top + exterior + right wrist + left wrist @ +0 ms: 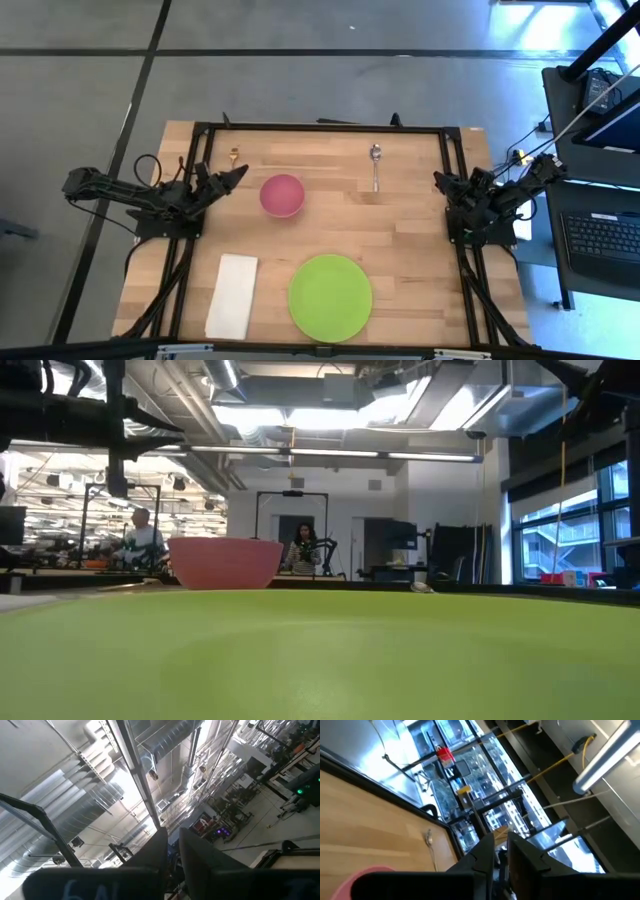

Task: Set table place
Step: Move the green plate to the middle of the table

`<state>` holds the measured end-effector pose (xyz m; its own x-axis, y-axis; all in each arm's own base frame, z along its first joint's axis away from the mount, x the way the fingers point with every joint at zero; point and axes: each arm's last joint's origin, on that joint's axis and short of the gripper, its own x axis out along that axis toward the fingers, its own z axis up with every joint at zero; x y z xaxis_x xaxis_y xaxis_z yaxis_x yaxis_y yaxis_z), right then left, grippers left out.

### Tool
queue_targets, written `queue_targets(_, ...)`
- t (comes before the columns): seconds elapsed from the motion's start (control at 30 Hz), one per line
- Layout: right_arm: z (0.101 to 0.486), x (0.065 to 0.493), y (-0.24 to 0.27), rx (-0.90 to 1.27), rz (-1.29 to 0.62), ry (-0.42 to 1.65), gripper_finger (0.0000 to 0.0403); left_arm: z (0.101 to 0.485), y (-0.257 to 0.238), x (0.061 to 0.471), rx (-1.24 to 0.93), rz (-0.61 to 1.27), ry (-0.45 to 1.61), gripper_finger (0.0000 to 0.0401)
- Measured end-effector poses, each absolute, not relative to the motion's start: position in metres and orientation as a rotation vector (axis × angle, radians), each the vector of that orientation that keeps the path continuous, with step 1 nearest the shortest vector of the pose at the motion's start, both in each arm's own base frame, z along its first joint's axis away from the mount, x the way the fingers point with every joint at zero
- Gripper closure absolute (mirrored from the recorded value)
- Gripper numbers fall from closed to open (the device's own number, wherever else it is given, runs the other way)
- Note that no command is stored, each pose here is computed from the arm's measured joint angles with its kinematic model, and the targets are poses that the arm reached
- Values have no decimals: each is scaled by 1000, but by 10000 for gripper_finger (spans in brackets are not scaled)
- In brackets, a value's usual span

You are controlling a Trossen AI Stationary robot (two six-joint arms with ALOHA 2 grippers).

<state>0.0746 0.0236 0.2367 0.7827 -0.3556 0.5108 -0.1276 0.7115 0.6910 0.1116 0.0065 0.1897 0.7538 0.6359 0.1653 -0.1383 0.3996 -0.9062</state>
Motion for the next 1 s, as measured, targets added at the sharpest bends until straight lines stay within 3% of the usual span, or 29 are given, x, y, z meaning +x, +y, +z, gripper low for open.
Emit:
queue_targets(0.23, 236, 75, 24, 781, -137, -673, 350, 189, 7, 111, -1076, 548, -559, 345)
queue_targets(0.73, 236, 75, 24, 779, -138, -671, 350, 188, 7, 112, -1125, 516, -553, 372)
queue_targets(1.0, 235, 76, 25, 794, -132, -658, 350, 181, 12, 112, -1145, 599, -554, 366)
